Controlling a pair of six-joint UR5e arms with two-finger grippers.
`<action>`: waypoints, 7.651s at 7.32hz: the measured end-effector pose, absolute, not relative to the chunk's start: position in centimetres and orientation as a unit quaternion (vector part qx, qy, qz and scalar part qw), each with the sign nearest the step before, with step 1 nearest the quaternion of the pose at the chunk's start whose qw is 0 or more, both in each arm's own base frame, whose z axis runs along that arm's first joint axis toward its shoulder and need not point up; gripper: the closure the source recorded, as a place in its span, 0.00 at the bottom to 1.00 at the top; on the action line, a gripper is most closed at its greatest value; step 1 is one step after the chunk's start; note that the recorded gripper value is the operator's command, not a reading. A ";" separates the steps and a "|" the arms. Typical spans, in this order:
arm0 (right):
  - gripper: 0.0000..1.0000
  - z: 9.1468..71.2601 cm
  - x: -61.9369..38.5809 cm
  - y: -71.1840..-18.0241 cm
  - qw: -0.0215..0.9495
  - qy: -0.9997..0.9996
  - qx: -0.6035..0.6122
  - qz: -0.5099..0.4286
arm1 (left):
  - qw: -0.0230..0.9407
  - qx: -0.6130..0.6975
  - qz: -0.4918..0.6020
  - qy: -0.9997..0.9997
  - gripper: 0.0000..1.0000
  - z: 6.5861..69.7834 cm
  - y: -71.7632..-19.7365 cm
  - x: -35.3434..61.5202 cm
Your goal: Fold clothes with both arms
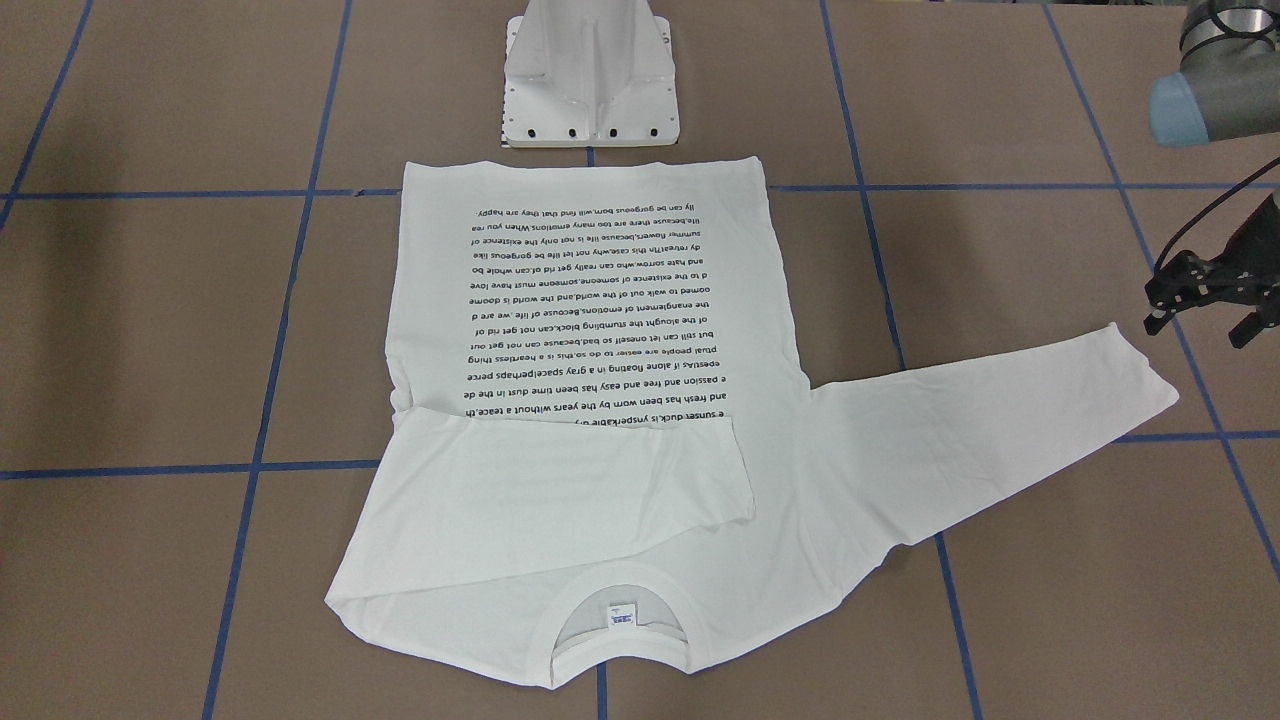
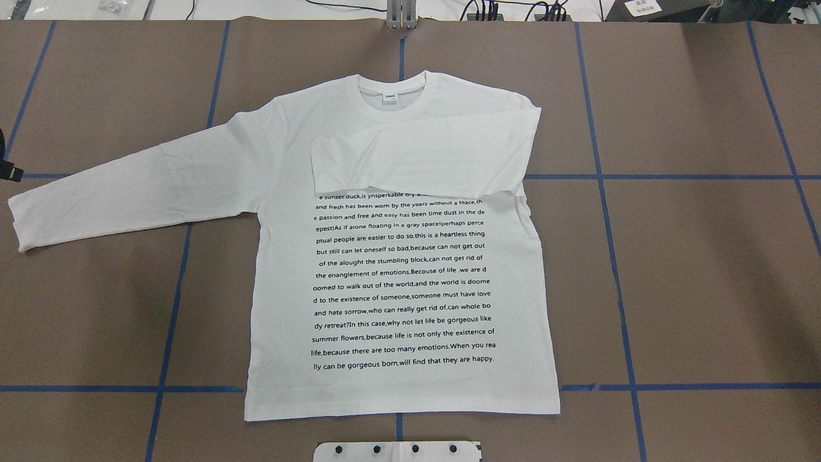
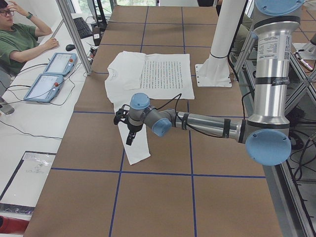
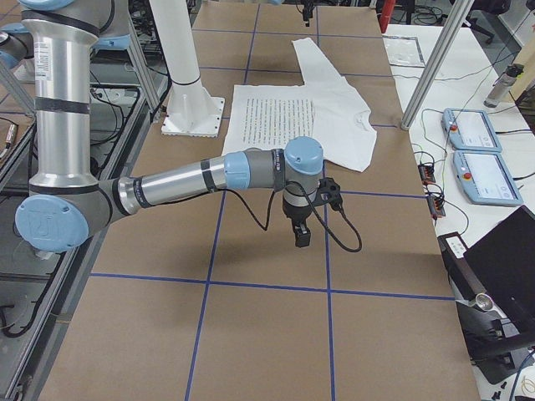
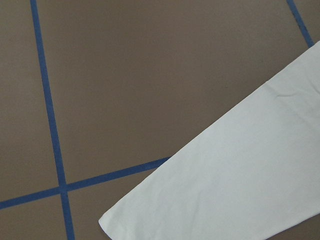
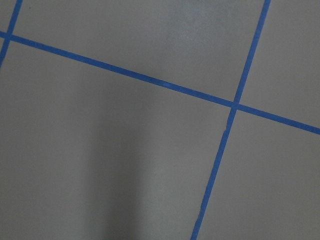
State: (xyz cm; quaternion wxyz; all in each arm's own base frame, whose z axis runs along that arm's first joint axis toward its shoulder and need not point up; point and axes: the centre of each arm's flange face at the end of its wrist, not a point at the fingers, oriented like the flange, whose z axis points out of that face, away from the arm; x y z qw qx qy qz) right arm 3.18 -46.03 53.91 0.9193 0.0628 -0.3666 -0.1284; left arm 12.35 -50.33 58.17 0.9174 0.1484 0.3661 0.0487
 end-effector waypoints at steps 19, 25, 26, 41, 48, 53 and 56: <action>0.00 53.9 3.3 -45.6 0.920 -0.366 0.061 -0.125 | 0.916 0.098 0.080 0.380 1.00 66.8 -44.5 18.7; 0.00 53.6 3.3 -45.5 0.920 -0.366 0.064 -0.125 | 0.871 0.140 0.064 0.466 1.00 48.0 -51.3 15.6; 0.00 53.5 3.3 -45.5 0.920 -0.367 0.064 -0.125 | 0.866 0.147 0.054 0.475 1.00 42.0 -53.4 15.9; 0.00 54.0 3.3 -45.5 0.920 -0.368 0.056 -0.120 | 0.800 0.093 0.005 0.593 0.00 8.6 -48.0 59.6; 0.00 39.0 -11.1 -53.6 0.919 -0.380 0.071 -0.081 | 0.846 0.120 0.077 0.514 0.00 14.6 -48.5 47.5; 0.00 23.9 -40.1 -53.4 0.938 -0.337 0.073 -0.025 | 0.858 0.189 0.174 0.445 0.00 25.1 -52.7 34.8; 0.10 18.5 -52.7 -53.9 0.951 -0.299 0.073 0.009 | 0.851 0.197 0.220 0.435 0.00 29.5 -54.2 29.6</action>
